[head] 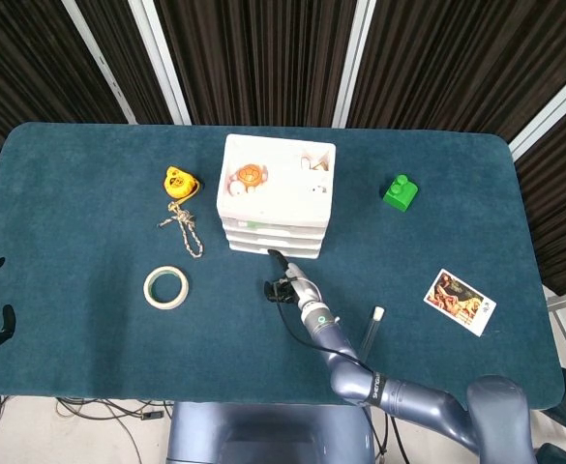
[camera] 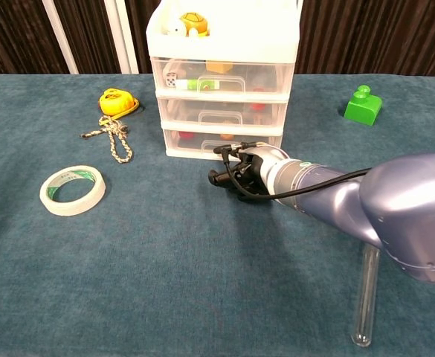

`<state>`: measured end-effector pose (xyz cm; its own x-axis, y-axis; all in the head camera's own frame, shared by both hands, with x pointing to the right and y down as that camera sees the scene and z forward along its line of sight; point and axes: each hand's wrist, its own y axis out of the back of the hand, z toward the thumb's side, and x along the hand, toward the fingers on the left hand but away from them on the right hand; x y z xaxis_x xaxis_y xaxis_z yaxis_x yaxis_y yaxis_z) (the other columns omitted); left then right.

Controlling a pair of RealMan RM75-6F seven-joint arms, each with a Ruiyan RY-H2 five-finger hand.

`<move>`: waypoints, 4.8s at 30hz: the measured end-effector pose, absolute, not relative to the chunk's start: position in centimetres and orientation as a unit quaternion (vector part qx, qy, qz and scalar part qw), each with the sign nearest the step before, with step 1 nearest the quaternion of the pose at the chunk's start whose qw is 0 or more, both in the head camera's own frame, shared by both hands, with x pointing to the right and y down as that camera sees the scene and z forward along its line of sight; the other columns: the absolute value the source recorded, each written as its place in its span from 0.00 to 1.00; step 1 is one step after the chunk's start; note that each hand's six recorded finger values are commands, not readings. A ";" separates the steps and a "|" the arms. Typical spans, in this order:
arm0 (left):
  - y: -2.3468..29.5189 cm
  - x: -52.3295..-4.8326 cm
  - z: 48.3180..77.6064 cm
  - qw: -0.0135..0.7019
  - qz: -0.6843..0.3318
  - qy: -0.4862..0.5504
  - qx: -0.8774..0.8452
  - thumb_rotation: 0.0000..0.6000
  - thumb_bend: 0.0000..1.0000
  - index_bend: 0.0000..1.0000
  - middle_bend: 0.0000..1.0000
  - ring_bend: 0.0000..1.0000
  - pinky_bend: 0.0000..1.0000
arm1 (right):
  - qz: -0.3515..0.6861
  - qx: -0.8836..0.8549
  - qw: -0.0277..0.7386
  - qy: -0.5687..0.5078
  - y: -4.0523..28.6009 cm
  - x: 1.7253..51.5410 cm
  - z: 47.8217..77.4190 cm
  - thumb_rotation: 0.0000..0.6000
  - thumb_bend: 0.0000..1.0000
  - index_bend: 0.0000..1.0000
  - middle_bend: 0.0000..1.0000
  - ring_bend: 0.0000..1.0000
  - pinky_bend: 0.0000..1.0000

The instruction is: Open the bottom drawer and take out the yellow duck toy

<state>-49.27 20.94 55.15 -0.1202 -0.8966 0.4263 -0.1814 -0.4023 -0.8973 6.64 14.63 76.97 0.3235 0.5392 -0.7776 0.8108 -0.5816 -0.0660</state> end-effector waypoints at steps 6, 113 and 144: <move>20.9 -49.4 55.2 0.300 -0.595 0.456 -0.590 1.00 0.58 0.04 0.00 0.00 0.00 | -0.399 0.795 0.174 0.423 14.7 6.4 77.1 1.00 0.64 0.02 0.99 0.99 1.00; 20.8 -49.8 55.1 0.300 -0.604 0.460 -0.577 1.00 0.58 0.04 0.00 0.00 0.00 | -0.368 0.836 0.211 0.349 18.8 4.2 77.5 1.00 0.66 0.15 1.00 1.00 1.00; 20.9 -49.9 55.2 0.302 -0.608 0.458 -0.574 1.00 0.58 0.04 0.00 0.00 0.00 | -0.347 0.858 0.179 0.334 20.4 5.3 74.6 1.00 0.66 0.15 1.00 1.00 1.00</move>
<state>-49.85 20.92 55.21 -0.1593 -0.8927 0.4216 -0.1584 -0.3984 -0.9034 5.30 20.43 74.60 0.5359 0.4481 -0.7156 0.6973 -0.7128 0.0759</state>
